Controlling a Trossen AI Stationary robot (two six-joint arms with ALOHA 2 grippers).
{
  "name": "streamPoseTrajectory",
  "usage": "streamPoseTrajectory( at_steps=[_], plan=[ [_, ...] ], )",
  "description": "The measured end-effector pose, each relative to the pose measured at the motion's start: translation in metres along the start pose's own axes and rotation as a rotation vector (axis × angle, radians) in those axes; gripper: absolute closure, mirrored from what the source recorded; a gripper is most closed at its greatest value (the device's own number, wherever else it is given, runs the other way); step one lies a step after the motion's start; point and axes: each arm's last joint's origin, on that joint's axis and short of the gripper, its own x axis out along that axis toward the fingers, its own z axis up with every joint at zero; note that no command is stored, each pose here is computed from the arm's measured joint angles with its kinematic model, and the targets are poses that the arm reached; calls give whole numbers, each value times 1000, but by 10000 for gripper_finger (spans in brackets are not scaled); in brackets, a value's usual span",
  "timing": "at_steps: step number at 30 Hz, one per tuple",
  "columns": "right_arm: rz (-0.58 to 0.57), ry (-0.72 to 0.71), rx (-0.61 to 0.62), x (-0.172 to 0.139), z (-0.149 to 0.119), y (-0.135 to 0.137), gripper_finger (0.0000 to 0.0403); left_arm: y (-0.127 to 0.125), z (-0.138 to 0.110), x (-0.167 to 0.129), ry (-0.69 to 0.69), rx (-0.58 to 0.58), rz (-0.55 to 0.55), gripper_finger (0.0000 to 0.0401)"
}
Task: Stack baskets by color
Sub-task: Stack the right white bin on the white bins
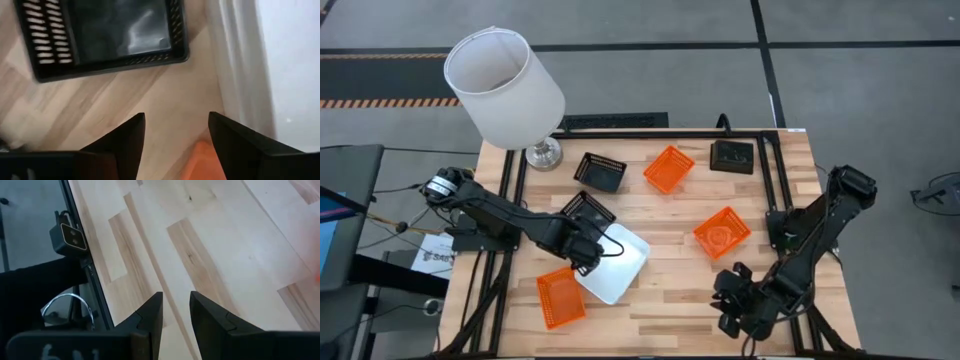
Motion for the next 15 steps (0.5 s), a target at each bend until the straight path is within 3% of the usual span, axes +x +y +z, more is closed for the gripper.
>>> streamPoseTrajectory(
  at_steps=[15],
  plan=[
    [-18,-51,25,3,8,-2,282,-25,23,11,-152,-50,-346,193]
  ],
)
